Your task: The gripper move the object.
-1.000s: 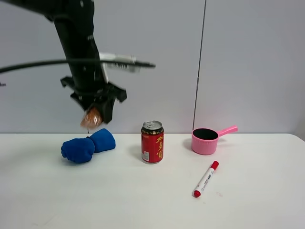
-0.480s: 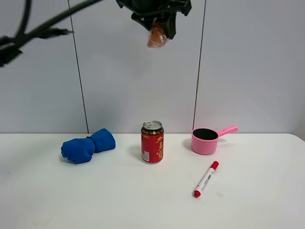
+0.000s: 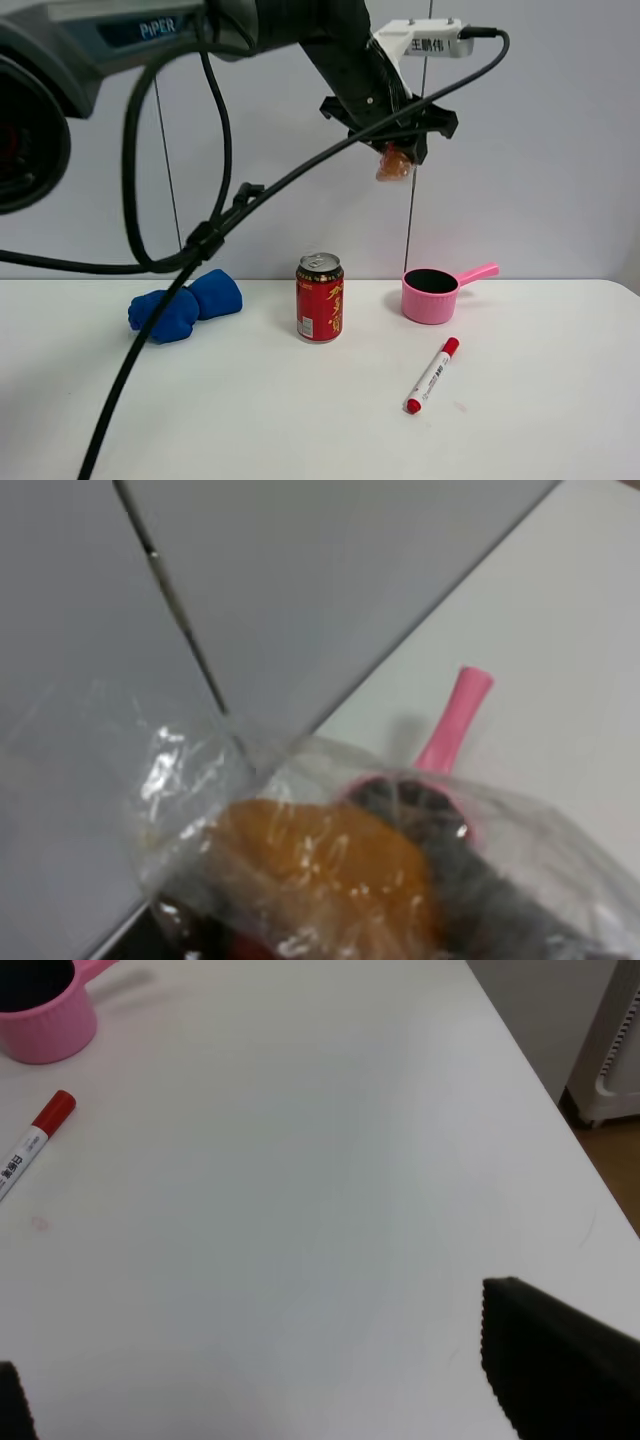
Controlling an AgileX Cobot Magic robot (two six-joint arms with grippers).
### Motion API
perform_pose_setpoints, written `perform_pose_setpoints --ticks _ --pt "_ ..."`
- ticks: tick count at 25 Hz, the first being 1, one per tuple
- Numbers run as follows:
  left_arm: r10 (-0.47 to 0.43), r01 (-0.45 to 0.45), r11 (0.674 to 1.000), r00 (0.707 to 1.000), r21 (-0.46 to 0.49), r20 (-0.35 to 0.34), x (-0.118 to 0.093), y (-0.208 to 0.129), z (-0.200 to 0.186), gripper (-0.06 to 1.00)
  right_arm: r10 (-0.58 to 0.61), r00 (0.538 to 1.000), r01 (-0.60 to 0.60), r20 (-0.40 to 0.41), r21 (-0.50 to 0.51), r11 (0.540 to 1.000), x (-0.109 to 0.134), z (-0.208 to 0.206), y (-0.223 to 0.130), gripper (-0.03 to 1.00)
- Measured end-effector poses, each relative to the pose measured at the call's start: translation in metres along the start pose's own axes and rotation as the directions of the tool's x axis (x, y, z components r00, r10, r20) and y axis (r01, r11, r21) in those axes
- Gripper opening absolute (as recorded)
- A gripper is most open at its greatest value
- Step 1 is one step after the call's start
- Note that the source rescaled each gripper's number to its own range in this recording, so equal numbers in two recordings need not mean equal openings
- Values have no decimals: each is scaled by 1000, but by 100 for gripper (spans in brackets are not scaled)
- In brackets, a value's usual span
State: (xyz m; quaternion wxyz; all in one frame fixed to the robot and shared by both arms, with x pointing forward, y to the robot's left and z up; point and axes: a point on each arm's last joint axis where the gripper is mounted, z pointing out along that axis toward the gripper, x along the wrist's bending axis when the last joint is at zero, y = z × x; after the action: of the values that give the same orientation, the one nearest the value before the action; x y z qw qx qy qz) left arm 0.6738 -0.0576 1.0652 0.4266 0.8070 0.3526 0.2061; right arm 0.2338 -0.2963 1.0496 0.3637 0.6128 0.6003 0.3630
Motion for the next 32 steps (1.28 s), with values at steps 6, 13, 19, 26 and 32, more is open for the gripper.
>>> perform_pose_setpoints --ticks 6,13,19,26,32 --pt "-86 93 991 994 -97 74 -8 -9 27 7 0 1000 0 0 0 1000 0 0 0 100" --pt "-109 123 983 989 -140 101 -14 -31 59 1 0 1000 0 0 0 1000 0 0 0 100" --pt "-130 144 979 986 -141 107 -15 -54 85 1 0 1000 0 0 0 1000 0 0 0 100" --pt "-42 54 989 995 -136 89 -16 -71 101 1 0 1000 0 0 0 1000 0 0 0 100" --pt "56 -45 988 996 -148 71 -18 -83 112 1 0 1000 0 0 0 1000 0 0 0 100"
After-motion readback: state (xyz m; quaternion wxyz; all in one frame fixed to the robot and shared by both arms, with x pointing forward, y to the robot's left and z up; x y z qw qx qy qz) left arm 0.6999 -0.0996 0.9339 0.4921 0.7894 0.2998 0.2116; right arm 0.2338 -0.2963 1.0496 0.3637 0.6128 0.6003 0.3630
